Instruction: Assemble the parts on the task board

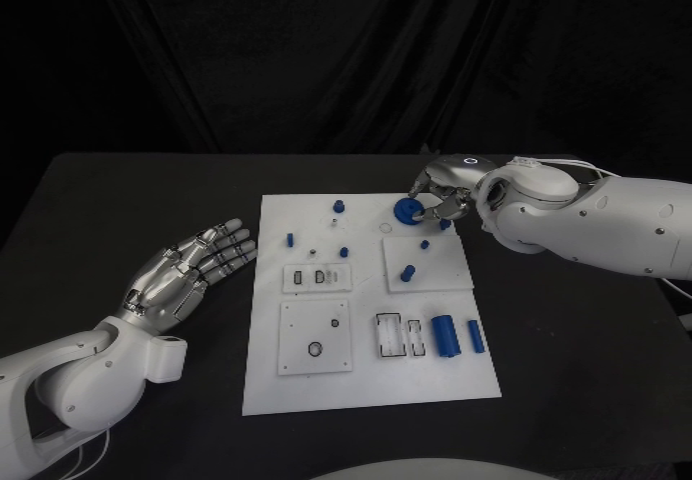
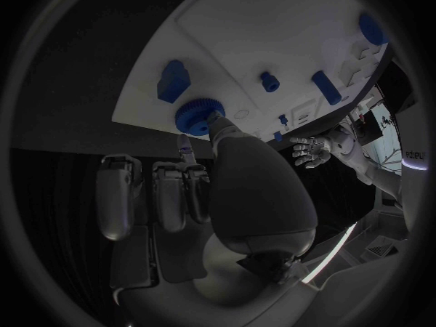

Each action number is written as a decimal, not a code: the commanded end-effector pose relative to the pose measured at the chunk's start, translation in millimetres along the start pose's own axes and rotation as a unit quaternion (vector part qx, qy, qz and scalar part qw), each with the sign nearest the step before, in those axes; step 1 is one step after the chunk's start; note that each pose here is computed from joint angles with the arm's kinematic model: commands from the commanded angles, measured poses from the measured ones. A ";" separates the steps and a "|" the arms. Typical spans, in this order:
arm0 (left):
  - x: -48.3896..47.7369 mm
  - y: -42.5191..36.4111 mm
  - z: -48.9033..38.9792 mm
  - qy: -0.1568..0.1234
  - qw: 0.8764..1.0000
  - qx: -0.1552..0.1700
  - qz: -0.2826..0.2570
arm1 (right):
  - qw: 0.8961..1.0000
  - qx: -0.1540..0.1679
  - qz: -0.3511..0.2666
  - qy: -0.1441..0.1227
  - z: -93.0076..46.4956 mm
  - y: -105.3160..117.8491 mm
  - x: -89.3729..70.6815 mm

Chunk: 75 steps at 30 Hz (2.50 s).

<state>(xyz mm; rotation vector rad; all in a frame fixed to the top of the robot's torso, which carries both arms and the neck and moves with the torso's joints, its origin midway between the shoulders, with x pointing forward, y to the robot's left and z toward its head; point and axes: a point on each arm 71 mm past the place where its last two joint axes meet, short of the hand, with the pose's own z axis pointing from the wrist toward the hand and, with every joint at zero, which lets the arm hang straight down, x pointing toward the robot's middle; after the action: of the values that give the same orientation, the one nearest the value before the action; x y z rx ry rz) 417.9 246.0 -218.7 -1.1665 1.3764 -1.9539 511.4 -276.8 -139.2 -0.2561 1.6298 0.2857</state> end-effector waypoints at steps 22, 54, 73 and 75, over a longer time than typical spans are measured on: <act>0.6 -11.9 0.4 0.008 0.996 0.092 -0.006 | 1.000 -0.009 -0.008 0.017 1.4 4.3 14.6; -0.8 -11.3 0.2 0.008 0.996 0.088 -0.007 | 0.997 -0.069 0.007 -0.045 1.1 40.4 -10.6; 1.8 -9.0 2.5 0.014 0.996 0.082 -0.014 | 0.989 -0.140 0.002 -0.036 31.6 107.9 -12.2; 2.1 -8.8 2.7 0.015 0.996 0.081 -0.014 | 0.989 -0.144 0.002 -0.034 34.4 112.6 -10.7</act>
<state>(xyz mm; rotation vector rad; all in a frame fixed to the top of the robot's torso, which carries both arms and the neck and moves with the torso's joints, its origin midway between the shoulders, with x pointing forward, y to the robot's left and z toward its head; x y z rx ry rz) 420.4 243.2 -220.0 -1.1643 1.3809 -1.9719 506.7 -160.6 -125.4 -0.4484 1.5133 0.5316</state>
